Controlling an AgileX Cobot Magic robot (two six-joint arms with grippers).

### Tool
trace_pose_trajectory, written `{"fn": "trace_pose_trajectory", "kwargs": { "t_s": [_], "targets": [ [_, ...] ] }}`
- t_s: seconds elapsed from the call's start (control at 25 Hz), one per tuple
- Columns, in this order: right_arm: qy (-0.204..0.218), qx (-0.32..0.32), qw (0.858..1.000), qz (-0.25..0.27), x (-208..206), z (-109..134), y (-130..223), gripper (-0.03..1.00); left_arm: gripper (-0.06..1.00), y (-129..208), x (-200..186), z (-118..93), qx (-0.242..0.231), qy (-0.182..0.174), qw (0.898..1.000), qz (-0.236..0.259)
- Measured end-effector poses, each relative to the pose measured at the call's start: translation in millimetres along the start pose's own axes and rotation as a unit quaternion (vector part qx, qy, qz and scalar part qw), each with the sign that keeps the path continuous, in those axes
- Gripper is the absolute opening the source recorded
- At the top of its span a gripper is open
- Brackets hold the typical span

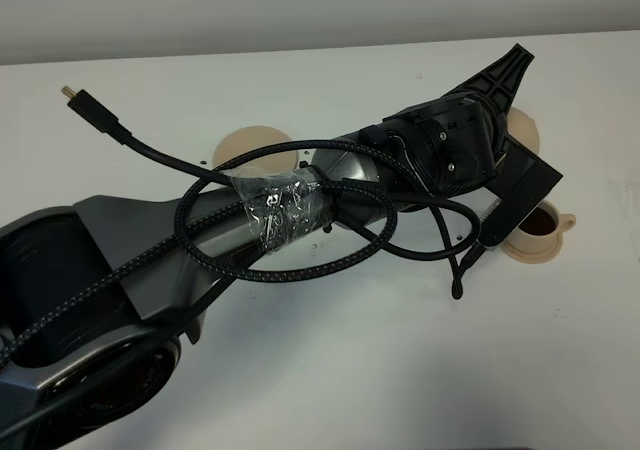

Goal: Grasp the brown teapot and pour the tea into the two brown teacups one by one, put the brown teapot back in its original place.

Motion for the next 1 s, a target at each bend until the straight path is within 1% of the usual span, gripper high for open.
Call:
{"fn": "trace_pose_trajectory", "kwargs": {
  "t_s": [0.08,0.2,0.48,0.64,0.8,0.88,1.0],
  "targets": [
    [0.0,0.0,1.0,0.0,0.0,0.0,0.0,0.42,0.13,-0.2,0.0,-0.2,-0.001,0.001,1.0,-0.001],
    [0.0,0.0,1.0,0.0,0.0,0.0,0.0,0.42,0.13,-0.4,0.0,-3.8,-0.014,0.011,1.0,-0.001],
    [0.0,0.0,1.0,0.0,0.0,0.0,0.0,0.42,0.13,0.9,-0.9,-18.6,-0.053,0.054,0.997,0.005],
    [0.0,0.0,1.0,0.0,0.0,0.0,0.0,0.42,0.13,-0.1,-1.2,-21.1,-0.086,0.061,0.994,0.005],
    [0.0,0.0,1.0,0.0,0.0,0.0,0.0,0.42,0.13,1.0,-5.2,-17.1,-0.134,0.058,0.989,0.006],
    [0.0,0.0,1.0,0.0,0.0,0.0,0.0,0.42,0.13,4.0,-12.2,-9.5,-0.16,0.05,0.986,0.006],
    [0.0,0.0,1.0,0.0,0.0,0.0,0.0,0.42,0.13,8.7,-25.4,0.4,-0.205,0.046,0.978,0.006]
  ]
}}
Point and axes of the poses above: a point on each arm's last joint axis where the gripper is mounted, x pointing out along that axis toward the gripper, z along the wrist's bending axis when the last joint is at zero, y = z × x, the point moved 8 cm from there along x, pointing out along that axis toward the gripper, and after that the axes turned 6 degrees about -x, right-handed, at the moved point
